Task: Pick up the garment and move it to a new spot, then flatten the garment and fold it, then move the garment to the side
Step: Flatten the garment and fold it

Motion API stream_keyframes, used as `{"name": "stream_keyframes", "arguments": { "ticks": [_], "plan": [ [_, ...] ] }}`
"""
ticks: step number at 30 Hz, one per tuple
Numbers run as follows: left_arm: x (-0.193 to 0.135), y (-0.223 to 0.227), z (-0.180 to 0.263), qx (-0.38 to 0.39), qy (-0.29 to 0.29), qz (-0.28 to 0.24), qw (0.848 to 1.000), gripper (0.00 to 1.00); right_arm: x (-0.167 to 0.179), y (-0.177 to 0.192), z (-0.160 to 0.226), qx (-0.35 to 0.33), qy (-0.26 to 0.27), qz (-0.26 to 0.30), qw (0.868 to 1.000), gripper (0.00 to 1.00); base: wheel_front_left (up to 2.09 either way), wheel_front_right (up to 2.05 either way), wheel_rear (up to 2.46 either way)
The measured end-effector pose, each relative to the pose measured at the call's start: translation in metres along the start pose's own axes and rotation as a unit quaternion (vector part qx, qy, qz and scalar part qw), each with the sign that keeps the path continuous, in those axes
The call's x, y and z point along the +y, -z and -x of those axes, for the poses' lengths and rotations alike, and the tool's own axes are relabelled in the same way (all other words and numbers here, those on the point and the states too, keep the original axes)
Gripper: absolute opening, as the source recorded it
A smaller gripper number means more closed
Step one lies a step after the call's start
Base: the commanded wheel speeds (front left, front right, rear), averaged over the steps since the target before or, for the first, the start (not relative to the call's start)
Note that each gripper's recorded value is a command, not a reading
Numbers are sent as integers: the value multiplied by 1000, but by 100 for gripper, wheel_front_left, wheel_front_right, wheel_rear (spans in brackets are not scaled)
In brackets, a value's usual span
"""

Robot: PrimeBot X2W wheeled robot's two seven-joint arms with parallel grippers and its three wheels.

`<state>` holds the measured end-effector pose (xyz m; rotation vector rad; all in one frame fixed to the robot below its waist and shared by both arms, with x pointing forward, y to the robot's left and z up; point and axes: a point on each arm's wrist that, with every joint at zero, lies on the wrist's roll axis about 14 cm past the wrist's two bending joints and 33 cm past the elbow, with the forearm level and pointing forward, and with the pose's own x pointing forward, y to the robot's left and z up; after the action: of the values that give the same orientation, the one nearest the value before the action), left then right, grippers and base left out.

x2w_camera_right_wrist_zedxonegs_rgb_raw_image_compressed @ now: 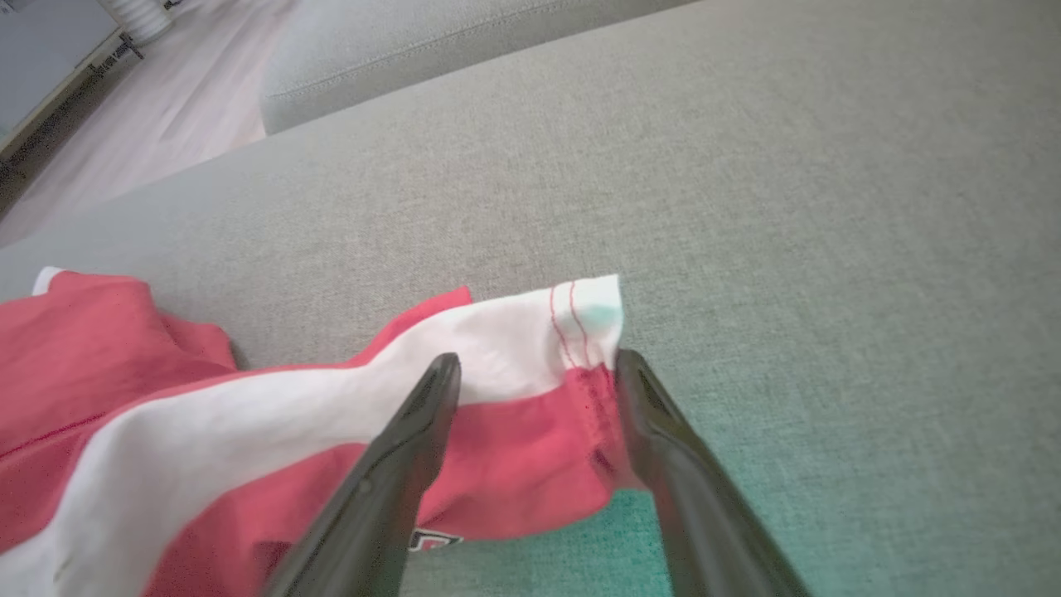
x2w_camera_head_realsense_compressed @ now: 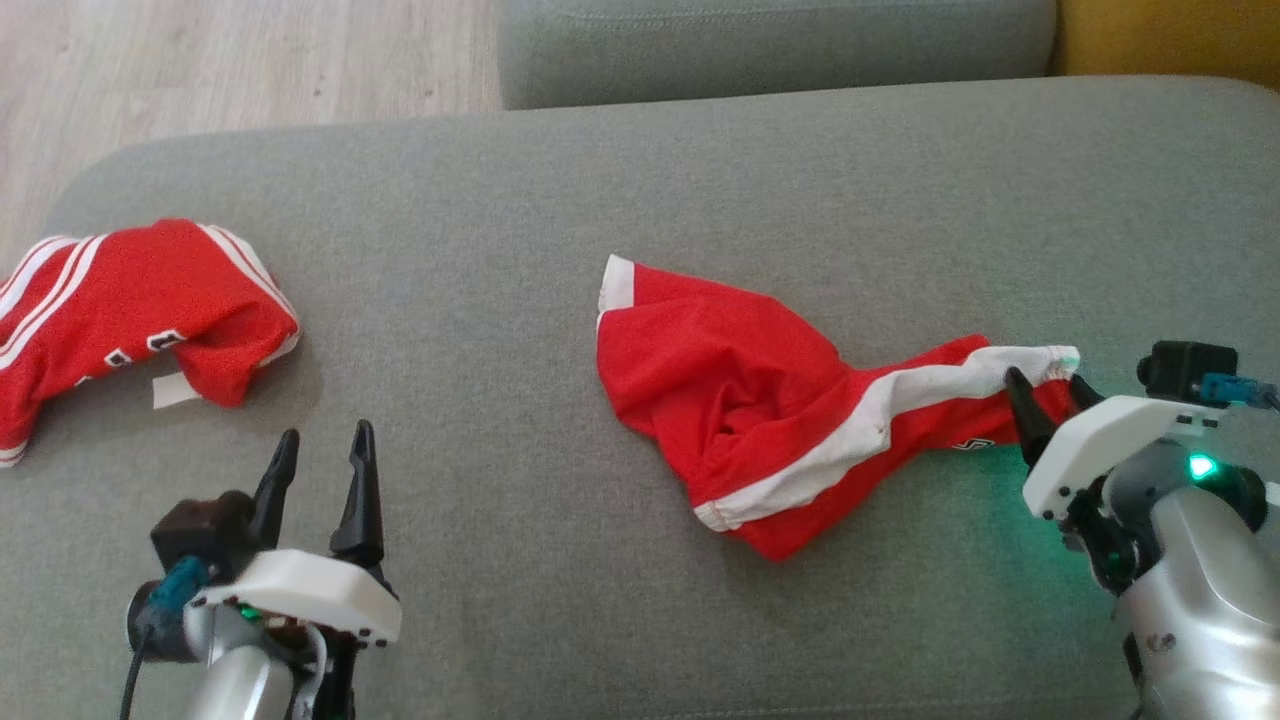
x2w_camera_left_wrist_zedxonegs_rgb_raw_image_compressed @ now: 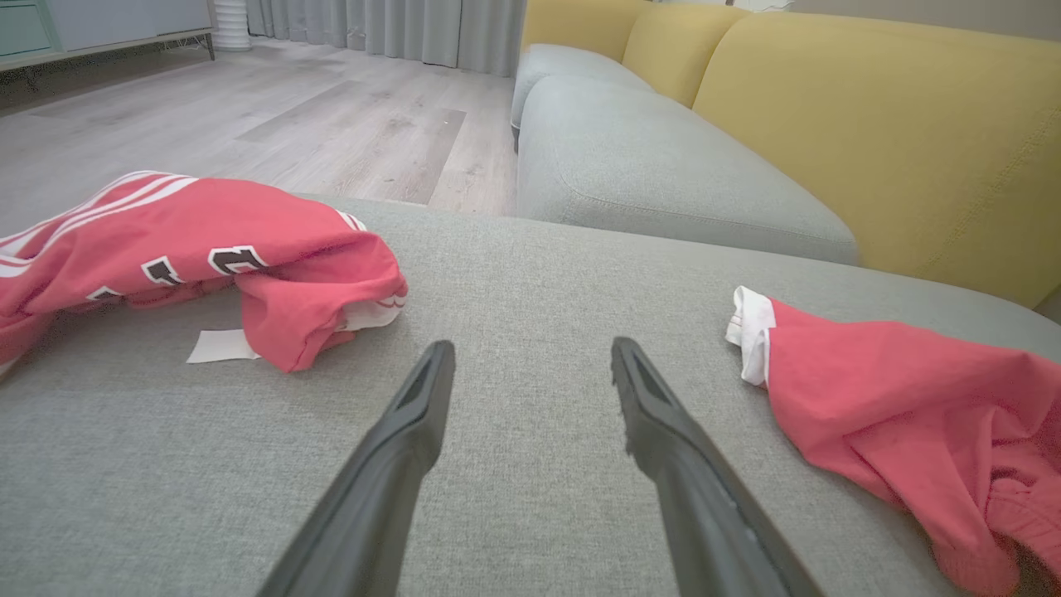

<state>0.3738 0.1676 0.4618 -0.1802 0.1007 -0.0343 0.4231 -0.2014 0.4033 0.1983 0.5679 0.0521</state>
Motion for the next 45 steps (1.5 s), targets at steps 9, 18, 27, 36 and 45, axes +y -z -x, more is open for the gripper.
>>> {"name": "stream_keyframes", "arguments": {
  "ticks": [9, 18, 27, 36, 45],
  "plan": [
    [-8, -13, -1, -18, 15, 2, 1000, 100, 16, -64, 28, -151, -28, 20, 988, 100, 0, 0, 0],
    [-22, -26, 0, -39, 33, 7, 999, 100, 30, -58, 73, -267, -42, -10, 963, 100, 0, 0, 0],
    [-29, -37, 8, -61, 38, 25, 997, 100, 33, -43, 96, -292, -37, 10, 956, 100, 0, 0, 0],
    [-35, -38, 9, -68, 44, 30, 996, 100, 32, -49, 98, -302, -34, 11, 953, 100, 0, 0, 0],
    [-32, -31, 10, -60, 43, 25, 997, 100, 33, -49, 98, -301, -36, 11, 953, 100, 0, 0, 0]
  ]
}}
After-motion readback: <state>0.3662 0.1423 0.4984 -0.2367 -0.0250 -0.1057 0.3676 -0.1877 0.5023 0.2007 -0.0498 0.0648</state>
